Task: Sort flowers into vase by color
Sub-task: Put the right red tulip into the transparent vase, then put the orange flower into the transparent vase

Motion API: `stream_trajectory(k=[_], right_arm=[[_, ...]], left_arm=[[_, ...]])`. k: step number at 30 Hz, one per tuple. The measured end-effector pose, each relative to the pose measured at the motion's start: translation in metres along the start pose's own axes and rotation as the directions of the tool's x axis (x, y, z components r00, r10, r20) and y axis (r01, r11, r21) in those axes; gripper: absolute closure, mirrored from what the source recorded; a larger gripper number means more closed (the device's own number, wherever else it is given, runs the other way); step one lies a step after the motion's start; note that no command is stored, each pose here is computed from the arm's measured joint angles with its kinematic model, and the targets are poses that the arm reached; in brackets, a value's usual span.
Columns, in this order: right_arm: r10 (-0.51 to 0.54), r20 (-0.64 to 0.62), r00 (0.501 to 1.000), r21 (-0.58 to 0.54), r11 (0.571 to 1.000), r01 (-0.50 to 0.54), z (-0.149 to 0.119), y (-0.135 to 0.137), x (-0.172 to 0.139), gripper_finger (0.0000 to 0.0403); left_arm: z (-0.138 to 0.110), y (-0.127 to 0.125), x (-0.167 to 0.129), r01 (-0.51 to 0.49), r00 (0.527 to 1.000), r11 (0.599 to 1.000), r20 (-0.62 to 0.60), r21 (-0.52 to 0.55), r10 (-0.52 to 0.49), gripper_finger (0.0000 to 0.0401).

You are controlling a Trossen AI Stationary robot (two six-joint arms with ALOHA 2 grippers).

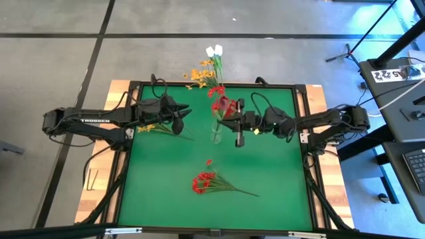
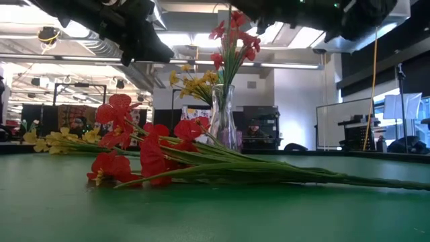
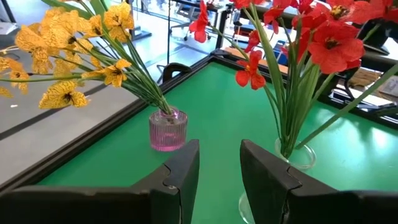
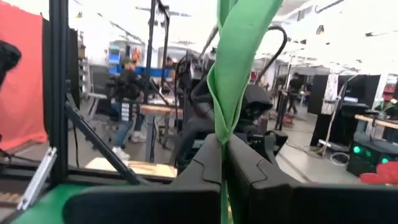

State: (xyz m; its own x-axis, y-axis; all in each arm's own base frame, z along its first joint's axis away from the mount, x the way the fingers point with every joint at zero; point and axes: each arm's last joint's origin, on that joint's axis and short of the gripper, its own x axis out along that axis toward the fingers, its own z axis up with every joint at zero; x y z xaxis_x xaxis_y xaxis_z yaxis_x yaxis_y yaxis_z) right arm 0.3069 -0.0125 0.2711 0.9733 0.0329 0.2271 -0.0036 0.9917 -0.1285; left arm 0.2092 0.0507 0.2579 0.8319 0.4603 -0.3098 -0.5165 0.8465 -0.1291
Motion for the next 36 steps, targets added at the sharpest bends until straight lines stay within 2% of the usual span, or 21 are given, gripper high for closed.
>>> stream_trajectory(k=[3, 9, 21, 25, 30, 36], right_arm=[[-0.012, 0.014, 1.000, 0.018, 1.000, 0.011, -0.005, -0.002, -0.006, 0.0403], [-0.069, -0.052, 0.996, 0.034, 0.997, 0.071, -0.016, -0.003, -0.011, 0.0388], [-0.066, -0.064, 0.996, 0.030, 0.997, 0.068, -0.014, -0.003, -0.012, 0.0278], [-0.084, -0.109, 0.991, 0.030, 0.996, 0.087, -0.010, -0.003, -0.016, 0.0237], [-0.152, -0.168, 0.974, 0.016, 0.988, 0.157, 0.003, -0.006, -0.027, 0.0188], [-0.172, -0.133, 0.976, 0.021, 0.984, 0.177, 0.025, -0.008, -0.038, 0.0145]], left_arm=[[0.000, -0.001, 0.000, 0.005, 1.000, 1.000, 0.000, 0.001, -0.005, 0.0289], [0.000, -0.001, 0.000, 0.005, 1.000, 1.000, 0.001, 0.000, -0.005, 0.0289], [0.000, -0.002, -0.001, 0.013, 1.000, 1.000, 0.006, -0.022, -0.012, 0.0289], [0.000, -0.005, -0.001, 0.023, 1.000, 1.000, 0.005, -0.018, -0.023, 0.0289], [-0.001, -0.005, -0.001, 0.026, 1.000, 1.000, 0.003, -0.016, -0.026, 0.0289], [0.000, -0.005, -0.001, 0.026, 1.000, 1.000, 0.004, -0.017, -0.026, 0.0289]])
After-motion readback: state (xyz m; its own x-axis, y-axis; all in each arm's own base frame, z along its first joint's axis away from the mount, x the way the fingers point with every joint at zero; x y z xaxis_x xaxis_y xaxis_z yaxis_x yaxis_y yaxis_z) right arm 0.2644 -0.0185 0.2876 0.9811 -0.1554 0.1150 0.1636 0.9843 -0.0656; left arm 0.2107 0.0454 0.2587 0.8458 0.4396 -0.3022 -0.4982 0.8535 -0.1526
